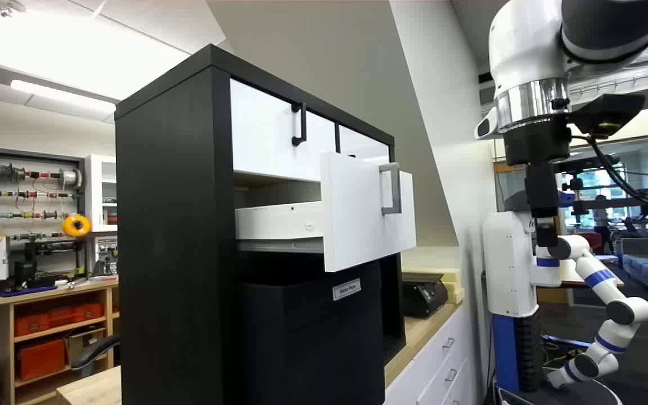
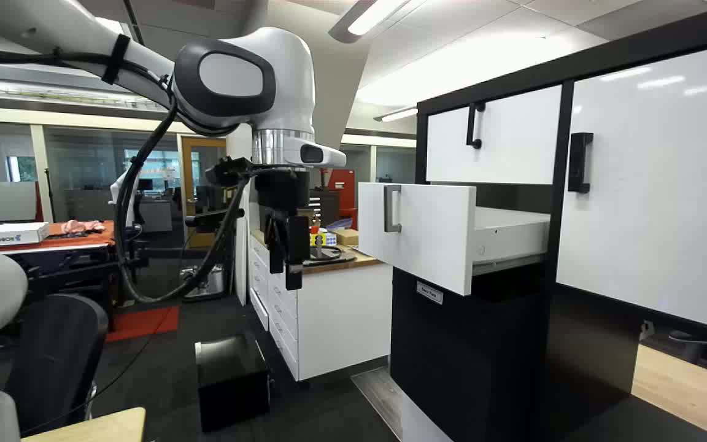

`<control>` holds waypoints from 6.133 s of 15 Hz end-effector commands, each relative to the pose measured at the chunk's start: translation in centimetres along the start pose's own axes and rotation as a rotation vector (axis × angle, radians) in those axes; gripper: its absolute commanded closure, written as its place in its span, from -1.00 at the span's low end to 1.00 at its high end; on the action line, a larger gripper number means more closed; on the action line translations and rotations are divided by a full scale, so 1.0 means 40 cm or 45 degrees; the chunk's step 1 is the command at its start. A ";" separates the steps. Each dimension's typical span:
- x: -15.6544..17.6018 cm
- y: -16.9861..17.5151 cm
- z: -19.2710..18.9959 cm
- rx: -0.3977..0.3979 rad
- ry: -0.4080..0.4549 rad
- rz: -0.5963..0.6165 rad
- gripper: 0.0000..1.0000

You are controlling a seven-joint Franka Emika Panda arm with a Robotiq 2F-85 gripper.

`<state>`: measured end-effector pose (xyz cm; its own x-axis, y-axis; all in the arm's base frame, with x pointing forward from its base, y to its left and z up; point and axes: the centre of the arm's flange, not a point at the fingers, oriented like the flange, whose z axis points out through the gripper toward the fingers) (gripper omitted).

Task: Close the open drawer

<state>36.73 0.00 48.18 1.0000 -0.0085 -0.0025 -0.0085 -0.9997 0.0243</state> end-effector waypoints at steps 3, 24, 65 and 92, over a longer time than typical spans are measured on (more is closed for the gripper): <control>0.000 0.000 0.000 0.000 0.000 0.000 -1.00; 0.026 -0.007 -0.017 0.021 0.054 0.014 -1.00; 0.280 -0.044 -0.167 -0.029 0.810 0.000 0.48; 0.576 -0.074 -0.209 -0.012 0.786 0.015 0.89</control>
<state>55.47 2.78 55.23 0.8188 0.0052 0.5741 -0.0140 -0.9995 0.0291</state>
